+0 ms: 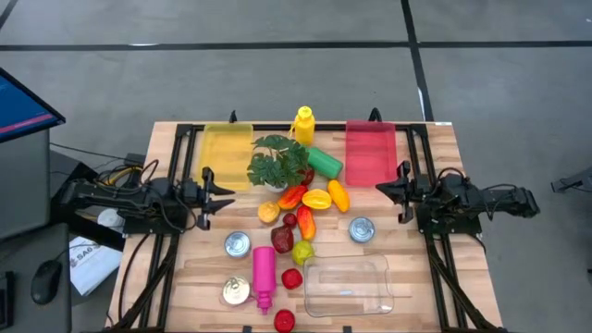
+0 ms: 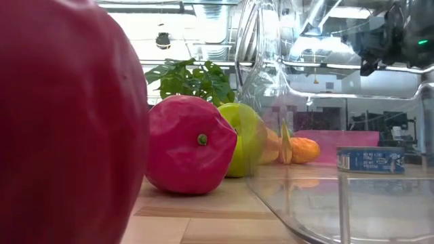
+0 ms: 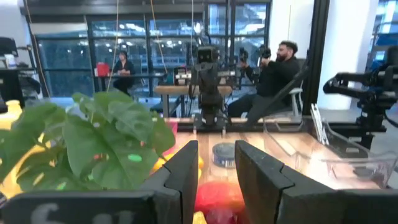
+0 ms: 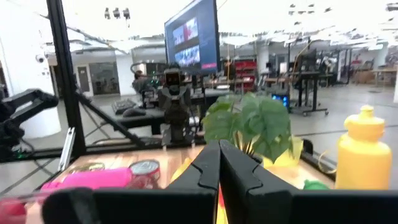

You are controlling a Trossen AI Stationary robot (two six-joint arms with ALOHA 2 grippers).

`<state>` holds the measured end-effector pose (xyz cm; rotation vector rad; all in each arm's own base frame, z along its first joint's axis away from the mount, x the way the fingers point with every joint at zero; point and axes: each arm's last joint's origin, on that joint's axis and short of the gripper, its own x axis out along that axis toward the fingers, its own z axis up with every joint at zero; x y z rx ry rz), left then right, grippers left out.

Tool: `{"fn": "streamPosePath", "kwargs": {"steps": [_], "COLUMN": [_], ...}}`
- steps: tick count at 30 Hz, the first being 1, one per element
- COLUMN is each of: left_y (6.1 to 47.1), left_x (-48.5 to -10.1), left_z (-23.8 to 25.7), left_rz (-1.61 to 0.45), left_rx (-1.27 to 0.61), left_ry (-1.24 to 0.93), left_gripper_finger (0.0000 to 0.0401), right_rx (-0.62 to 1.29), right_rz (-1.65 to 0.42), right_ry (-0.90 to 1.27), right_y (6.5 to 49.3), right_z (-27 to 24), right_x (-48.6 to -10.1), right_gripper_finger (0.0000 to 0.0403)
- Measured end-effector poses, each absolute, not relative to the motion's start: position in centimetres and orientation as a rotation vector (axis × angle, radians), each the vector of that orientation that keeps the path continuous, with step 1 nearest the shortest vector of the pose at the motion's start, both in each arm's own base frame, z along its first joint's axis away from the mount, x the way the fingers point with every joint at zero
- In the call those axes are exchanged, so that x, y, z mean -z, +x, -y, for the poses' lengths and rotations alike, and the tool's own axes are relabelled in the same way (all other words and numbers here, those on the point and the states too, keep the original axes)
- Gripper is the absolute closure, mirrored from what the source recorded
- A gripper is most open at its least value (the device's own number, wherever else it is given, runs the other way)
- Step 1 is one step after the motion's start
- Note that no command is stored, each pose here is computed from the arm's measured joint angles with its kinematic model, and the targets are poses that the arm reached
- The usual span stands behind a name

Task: Pick & Place Food Item
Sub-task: Put the yellow mango into the yellow bin

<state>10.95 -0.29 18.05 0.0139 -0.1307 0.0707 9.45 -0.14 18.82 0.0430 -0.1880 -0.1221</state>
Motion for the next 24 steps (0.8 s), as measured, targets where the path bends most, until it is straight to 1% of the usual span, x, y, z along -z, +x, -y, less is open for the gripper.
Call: {"fn": "streamPosePath", "kwargs": {"steps": [6,14,19,24], "left_y": [10.87,10.87,10.82,10.80], "left_x": [-18.56,-18.60,-18.81,-18.92], "left_z": [0.28,0.28,0.28,0.28], "left_rz": [0.184,0.189,0.208,0.219], "left_rx": [-0.072,-0.071,-0.082,-0.083], "left_ry": [0.011,0.008,0.096,0.102], "left_gripper_finger": [0.0306,0.0306,0.0306,0.0306], "right_rx": [0.133,0.133,0.140,0.141], "right_rz": [0.193,0.183,0.174,0.185], "right_ry": [0.043,0.039,-0.043,-0.046], "right_y": [9.44,9.45,9.46,9.44], "right_z": [0.24,0.24,0.24,0.24], "right_x": [-18.87,-18.78,-18.74,-18.85], "right_gripper_finger": [0.0403,0.0403,0.0403,0.0403]}}
